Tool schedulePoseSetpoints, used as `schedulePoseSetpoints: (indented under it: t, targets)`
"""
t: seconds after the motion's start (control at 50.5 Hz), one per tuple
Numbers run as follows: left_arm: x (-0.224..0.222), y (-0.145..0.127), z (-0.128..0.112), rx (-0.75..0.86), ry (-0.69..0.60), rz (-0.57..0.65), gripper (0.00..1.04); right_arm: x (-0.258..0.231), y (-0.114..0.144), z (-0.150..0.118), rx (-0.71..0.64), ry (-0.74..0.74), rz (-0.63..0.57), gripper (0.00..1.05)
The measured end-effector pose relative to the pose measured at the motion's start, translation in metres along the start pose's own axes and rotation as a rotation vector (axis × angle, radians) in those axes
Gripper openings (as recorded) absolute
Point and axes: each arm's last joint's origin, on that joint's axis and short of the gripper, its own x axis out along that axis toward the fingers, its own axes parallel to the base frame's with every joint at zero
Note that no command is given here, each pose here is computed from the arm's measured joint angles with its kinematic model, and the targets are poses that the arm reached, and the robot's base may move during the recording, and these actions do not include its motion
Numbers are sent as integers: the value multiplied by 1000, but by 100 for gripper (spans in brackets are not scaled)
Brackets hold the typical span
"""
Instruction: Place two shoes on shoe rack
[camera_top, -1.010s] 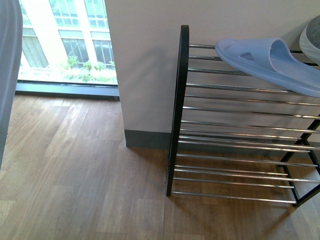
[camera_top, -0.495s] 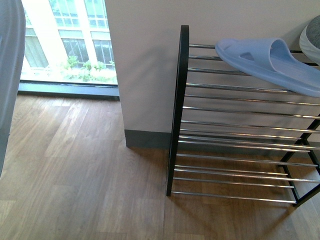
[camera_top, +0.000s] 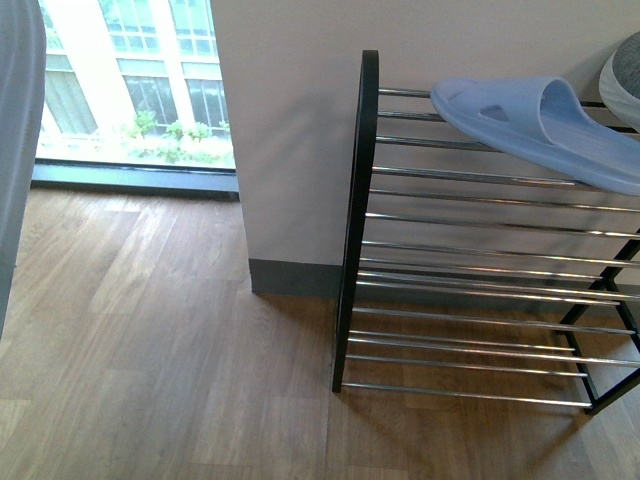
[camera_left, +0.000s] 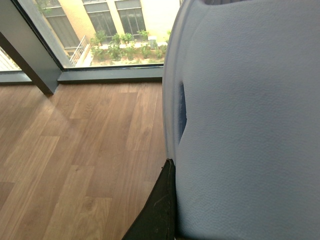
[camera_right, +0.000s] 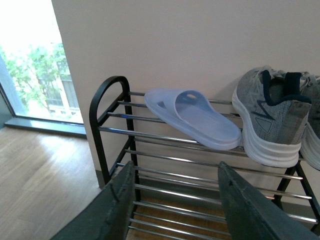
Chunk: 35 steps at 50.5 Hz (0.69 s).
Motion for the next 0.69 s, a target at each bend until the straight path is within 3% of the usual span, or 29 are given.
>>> schedulePoseSetpoints:
  t: [0.158, 0.257, 0.693]
  targets:
    - [0, 1, 0, -1, 1, 7, 2, 0, 0, 0, 0, 1, 4, 84]
    - [0, 1, 0, -1, 0, 4, 2, 0, 0, 0, 0, 1, 4, 97]
    - [0, -1, 0, 1, 0, -7, 2, 0, 0, 0, 0, 3, -2, 96]
